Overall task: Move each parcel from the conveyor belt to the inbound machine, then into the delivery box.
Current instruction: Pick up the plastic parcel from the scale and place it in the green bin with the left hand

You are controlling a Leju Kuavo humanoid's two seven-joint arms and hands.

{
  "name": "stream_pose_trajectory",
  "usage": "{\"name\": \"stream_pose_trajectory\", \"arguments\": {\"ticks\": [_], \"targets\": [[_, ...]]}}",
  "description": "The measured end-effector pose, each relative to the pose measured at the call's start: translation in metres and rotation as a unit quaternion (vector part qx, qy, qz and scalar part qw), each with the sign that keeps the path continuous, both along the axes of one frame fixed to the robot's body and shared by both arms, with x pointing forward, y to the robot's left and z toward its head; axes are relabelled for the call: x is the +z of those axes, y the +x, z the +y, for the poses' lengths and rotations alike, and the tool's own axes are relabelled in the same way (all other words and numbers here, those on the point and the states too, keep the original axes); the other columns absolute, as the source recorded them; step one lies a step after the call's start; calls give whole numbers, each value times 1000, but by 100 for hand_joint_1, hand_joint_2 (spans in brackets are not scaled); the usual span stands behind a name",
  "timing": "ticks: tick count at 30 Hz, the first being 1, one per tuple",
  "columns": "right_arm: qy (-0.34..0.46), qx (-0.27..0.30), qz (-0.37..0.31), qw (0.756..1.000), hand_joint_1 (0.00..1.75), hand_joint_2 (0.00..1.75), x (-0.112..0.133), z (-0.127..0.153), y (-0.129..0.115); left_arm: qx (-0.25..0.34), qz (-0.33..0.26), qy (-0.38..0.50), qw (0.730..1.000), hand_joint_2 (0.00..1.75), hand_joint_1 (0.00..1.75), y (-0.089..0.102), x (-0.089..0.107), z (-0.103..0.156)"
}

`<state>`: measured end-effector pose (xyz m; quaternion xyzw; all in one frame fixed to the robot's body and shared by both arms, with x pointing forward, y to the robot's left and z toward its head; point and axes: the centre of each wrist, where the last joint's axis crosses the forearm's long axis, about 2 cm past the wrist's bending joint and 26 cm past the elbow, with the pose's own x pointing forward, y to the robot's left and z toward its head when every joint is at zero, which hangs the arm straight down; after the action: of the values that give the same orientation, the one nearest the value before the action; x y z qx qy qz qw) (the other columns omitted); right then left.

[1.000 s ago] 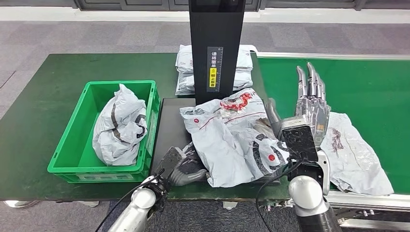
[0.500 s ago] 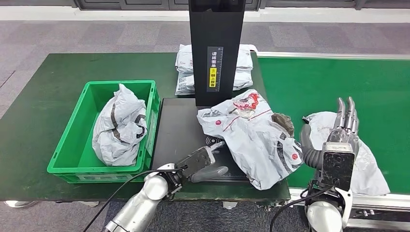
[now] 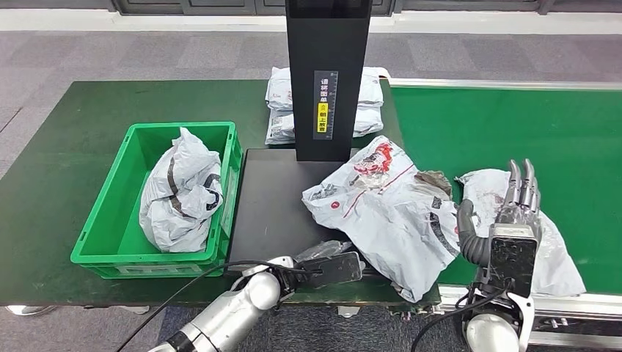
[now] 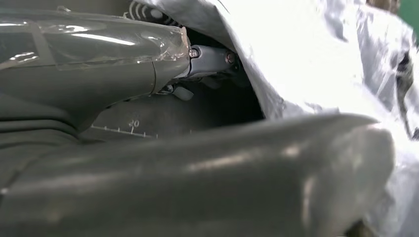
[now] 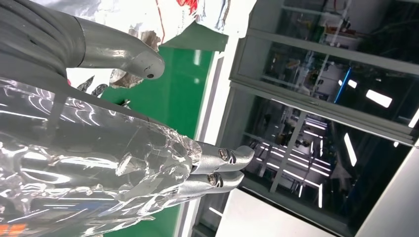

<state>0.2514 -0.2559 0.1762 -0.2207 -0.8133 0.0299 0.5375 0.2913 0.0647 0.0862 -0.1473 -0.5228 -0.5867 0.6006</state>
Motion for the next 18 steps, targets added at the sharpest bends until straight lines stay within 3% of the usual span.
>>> {"name": "stream_pose_trajectory", "arguments": {"ticks": [1,2,5,6,18], "targets": [[0,1,1,1000,0,175,0,0,0,-3,-3,8,1000,131,0,0,-1,-1],[1,3,2,1000,0,175,0,0,0,-6,-7,18,1000,175,30,1,-2,-1],[2,10,6,1000,0,175,0,2,0,-23,-19,52,998,175,161,2,-5,-4],[3,12,7,1000,0,175,0,2,0,-30,-22,63,997,175,175,3,-6,-5],[10,29,19,999,0,175,0,5,3,-25,-56,140,988,175,175,21,-9,0]]}}
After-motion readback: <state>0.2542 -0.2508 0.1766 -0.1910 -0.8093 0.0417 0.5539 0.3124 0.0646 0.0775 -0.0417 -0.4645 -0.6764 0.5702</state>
